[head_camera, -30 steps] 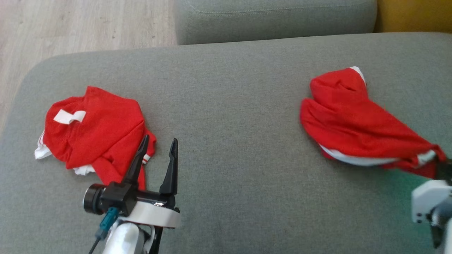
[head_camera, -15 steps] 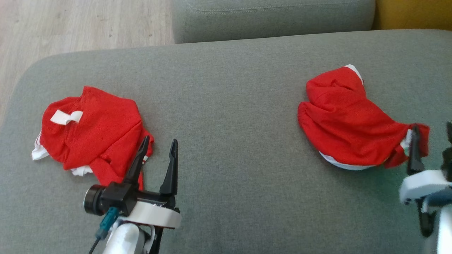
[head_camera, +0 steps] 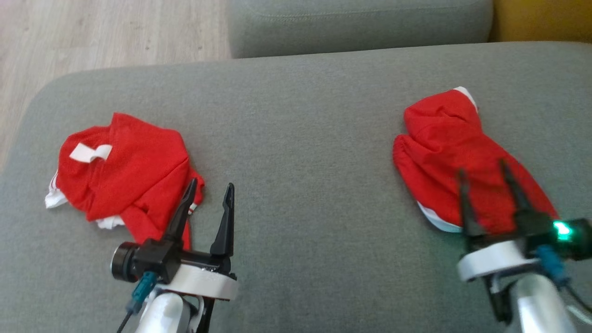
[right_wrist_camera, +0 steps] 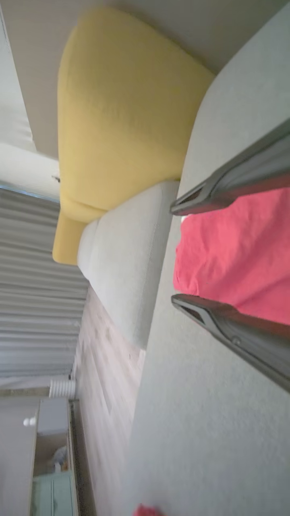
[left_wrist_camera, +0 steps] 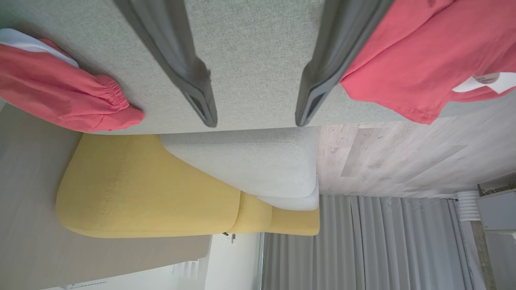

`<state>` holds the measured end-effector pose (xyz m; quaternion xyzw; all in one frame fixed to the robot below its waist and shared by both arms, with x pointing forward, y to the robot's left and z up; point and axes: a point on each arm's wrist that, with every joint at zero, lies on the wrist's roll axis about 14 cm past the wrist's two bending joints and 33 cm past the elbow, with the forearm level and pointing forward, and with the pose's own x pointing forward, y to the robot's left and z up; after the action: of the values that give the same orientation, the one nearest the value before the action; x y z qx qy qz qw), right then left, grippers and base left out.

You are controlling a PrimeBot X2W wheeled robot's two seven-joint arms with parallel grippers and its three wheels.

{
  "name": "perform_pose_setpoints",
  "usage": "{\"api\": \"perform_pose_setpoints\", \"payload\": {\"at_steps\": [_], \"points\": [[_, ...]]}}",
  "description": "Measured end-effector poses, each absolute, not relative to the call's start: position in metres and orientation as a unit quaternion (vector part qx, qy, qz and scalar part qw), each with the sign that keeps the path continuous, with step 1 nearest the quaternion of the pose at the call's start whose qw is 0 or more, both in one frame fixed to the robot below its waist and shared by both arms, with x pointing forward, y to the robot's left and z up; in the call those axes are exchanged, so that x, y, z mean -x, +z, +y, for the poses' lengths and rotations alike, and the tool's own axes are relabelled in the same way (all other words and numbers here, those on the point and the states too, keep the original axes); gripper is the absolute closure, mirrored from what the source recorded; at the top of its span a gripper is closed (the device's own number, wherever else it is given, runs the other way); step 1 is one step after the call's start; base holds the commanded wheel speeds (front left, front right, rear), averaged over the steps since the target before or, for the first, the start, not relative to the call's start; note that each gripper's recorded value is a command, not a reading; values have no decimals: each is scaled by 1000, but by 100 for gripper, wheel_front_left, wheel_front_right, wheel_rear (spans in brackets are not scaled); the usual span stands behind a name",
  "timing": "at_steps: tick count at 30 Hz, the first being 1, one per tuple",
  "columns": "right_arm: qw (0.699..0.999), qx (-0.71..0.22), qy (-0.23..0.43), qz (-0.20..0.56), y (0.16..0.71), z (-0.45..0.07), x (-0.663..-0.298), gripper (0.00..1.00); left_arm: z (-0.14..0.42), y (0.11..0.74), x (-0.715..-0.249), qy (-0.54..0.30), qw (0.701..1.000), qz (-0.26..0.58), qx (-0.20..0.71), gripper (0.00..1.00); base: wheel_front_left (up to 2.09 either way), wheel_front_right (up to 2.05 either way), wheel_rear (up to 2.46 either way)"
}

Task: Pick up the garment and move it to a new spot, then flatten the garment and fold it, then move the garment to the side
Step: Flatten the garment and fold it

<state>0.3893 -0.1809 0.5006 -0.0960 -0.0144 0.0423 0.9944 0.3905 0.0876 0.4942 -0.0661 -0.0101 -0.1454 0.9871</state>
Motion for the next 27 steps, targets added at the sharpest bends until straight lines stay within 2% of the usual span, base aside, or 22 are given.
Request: {"api": "perform_pose_setpoints", "payload": {"at_steps": [3, 7, 17, 18, 19, 20, 22, 27], "points": [[992, 100, 81, 7, 485, -156, -391, 0, 90, 490, -391, -145, 987, -4, 68, 0, 0, 0, 0], [983, 121, 120, 73, 448, -135, -388, 0, 95, 484, -392, -136, 988, 4, 68, 0, 0, 0, 0], [959, 174, 135, 176, 395, -135, -416, 0, 105, 472, -399, -122, 990, 19, 65, 0, 0, 0, 0], [957, 177, 136, 186, 390, -136, -415, 30, 107, 471, -398, -120, 990, 21, 65, 0, 0, 0, 0], [955, 176, 138, 193, 385, -135, -414, 84, 108, 470, -398, -119, 991, 23, 65, 0, 0, 0, 0], [954, 175, 141, 198, 382, -134, -413, 100, 108, 469, -398, -118, 991, 24, 65, 0, 0, 0, 0], [957, 167, 143, 191, 383, -132, -415, 100, 109, 469, -398, -116, 991, 24, 64, 0, 0, 0, 0], [974, 119, 153, 113, 420, -113, -434, 100, 110, 475, -396, -116, 991, 16, 64, 0, 0, 0, 0]]}}
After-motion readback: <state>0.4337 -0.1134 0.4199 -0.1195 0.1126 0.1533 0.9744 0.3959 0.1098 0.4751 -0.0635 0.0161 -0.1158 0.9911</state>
